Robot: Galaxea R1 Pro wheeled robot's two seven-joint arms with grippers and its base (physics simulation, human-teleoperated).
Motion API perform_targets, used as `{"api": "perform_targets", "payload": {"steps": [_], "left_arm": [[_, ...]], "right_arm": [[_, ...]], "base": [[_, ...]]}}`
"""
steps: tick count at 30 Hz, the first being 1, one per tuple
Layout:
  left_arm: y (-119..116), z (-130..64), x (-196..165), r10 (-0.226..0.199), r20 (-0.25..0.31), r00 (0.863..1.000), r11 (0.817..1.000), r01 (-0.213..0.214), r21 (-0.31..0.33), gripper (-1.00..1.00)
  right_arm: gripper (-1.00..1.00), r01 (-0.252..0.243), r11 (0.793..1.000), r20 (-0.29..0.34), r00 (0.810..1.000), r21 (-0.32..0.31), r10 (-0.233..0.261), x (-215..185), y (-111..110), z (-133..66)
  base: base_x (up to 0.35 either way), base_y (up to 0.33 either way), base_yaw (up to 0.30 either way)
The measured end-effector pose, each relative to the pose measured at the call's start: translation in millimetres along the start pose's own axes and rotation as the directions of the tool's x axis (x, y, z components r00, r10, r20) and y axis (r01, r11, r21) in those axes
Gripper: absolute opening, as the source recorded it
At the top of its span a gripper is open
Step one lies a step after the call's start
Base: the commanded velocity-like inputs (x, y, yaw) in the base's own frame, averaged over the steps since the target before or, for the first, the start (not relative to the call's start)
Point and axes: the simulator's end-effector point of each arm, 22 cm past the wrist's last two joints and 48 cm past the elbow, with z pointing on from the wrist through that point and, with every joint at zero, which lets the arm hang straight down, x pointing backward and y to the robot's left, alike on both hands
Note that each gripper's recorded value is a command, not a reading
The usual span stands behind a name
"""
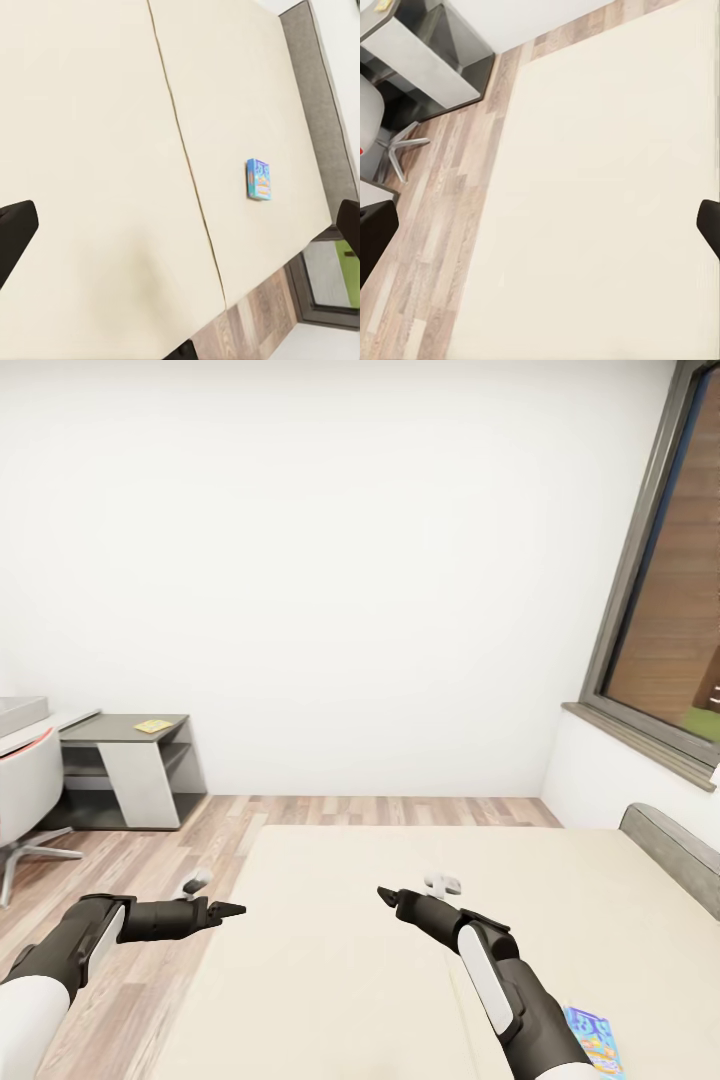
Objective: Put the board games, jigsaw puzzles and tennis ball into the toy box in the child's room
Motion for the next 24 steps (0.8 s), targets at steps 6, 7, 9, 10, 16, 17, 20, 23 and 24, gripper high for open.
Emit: {"api": "perform_targets", "payload": {"steps": [6, 7, 9, 10, 16, 17, 20, 23, 24], "left_arm": [[-0.1, 0.1, 0.0, 0.000, 0.000, 1.000, 1.000, 0.000, 0.000, 1.00], [-0.2, 0.3, 0.1, 0.000, 0.000, 1.000, 1.000, 0.000, 0.000, 1.00], [-0.4, 0.6, 0.2, 0.000, -0.001, 1.000, 1.000, 0.000, 0.000, 1.00], [-0.8, 1.2, 0.4, 0.000, -0.001, 1.000, 1.000, 0.000, 0.001, 1.00], [-1.7, 2.5, 1.0, 0.001, -0.003, 1.000, 1.000, -0.001, 0.003, 1.00], [-1.7, 2.6, 1.0, 0.001, -0.003, 1.000, 1.000, -0.001, 0.003, 1.00], [-1.8, 2.8, 1.2, 0.002, -0.004, 1.000, 1.000, -0.002, 0.002, 1.00], [-1.9, 2.9, 1.2, 0.002, -0.004, 1.000, 1.000, -0.002, 0.002, 1.00], [-1.9, 2.9, 1.2, 0.002, -0.004, 1.000, 1.000, -0.002, 0.002, 1.00]], "right_arm": [[1.00, 0.000, 1.000, 0.000, 1.000, 0.000, 0.000, 0.0, -0.1, 0.0], [1.00, 0.000, 1.000, 0.000, 1.000, 0.000, 0.000, 0.0, -0.2, 0.0], [1.00, 0.000, 1.000, 0.000, 1.000, 0.001, 0.000, 0.0, -0.3, 0.0], [1.00, 0.000, 1.000, 0.000, 1.000, 0.001, 0.000, -0.1, -0.6, -0.1], [1.00, 0.001, 1.000, 0.000, 1.000, 0.002, -0.001, -0.6, -0.7, -0.1], [1.00, 0.001, 1.000, 0.000, 1.000, 0.002, -0.001, -0.7, -0.8, -0.1], [1.00, 0.001, 1.000, 0.000, 1.000, 0.002, -0.001, -0.8, -1.2, -0.2], [1.00, 0.001, 1.000, 0.000, 1.000, 0.002, -0.001, -0.5, -1.3, -0.3], [1.00, 0.001, 1.000, 0.000, 1.000, 0.002, -0.001, -0.6, -1.2, -0.3]], "base": [[0.000, -0.160, 0.000], [0.000, -0.160, 0.000], [0.000, -0.160, 0.000], [0.000, -0.160, 0.000], [0.000, -0.160, 0.000], [0.000, -0.160, 0.000], [0.000, -0.160, 0.000], [0.000, -0.160, 0.000], [0.000, -0.160, 0.000]]}}
